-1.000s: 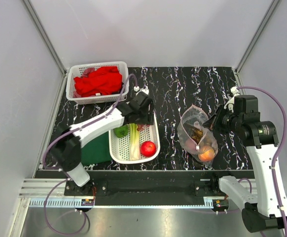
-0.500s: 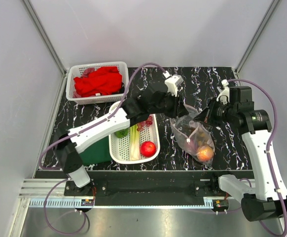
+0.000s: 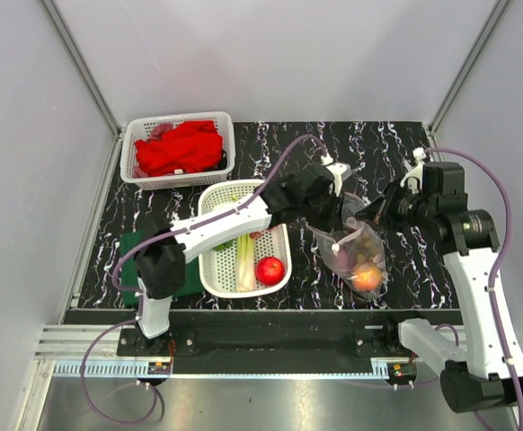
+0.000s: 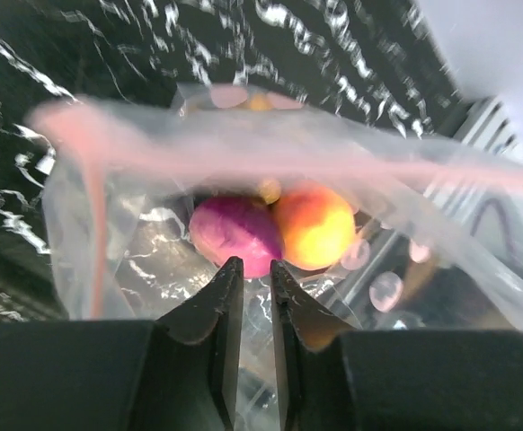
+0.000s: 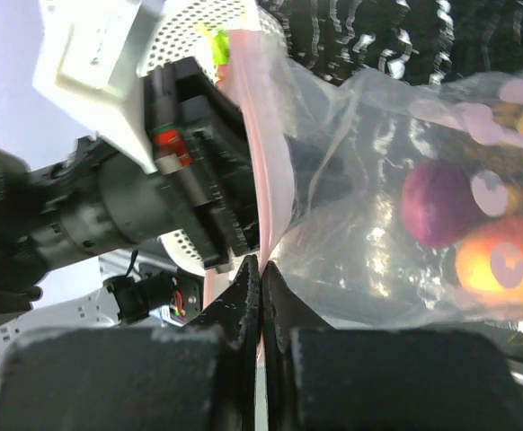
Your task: Open the zip-top bag and remove the fake food
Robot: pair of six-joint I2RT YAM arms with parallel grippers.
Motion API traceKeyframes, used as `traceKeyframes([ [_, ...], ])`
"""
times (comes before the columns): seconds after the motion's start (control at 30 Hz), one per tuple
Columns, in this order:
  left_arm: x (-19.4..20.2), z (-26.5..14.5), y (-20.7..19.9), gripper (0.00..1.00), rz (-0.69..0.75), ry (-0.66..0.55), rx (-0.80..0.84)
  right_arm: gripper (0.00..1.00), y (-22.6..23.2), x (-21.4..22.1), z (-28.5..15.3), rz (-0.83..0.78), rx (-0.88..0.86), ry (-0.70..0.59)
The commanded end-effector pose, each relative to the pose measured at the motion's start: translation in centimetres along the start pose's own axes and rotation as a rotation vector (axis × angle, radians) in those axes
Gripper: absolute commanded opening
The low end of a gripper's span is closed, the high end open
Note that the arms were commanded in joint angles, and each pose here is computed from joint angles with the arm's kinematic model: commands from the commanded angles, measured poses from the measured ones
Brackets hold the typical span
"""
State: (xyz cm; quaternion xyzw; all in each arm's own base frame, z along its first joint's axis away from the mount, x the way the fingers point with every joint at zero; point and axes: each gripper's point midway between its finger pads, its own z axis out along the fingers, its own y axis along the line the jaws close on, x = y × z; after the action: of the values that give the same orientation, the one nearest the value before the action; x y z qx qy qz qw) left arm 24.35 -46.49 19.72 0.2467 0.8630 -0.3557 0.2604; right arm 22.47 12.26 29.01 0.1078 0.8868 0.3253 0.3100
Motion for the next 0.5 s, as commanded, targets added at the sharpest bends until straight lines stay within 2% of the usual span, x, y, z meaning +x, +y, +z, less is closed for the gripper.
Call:
traceKeyframes([
  [0.0,0.4,1.6,-1.9,0.25,0.042,0.016,0.017,0.0,-2.2,1.4,-0.5,0.08,0.093,-0.036],
  [0.23,2.9,4.7,-2.0,0.32,0.012,0.076,-0.012,0.0,-5.0,3.4,-1.1,0.156,0.217,-0.028],
  [0.3,3.9,5.2,-2.2,0.37,0.028,0.097,-0.009,0.0,-5.2,3.6,-1.3,0.162,0.232,-0.031],
  [0.47,6.3,6.5,0.2,0.44,0.03,0.128,-0.12,0.0,-5.2,4.3,-1.6,0.165,0.224,-0.024],
])
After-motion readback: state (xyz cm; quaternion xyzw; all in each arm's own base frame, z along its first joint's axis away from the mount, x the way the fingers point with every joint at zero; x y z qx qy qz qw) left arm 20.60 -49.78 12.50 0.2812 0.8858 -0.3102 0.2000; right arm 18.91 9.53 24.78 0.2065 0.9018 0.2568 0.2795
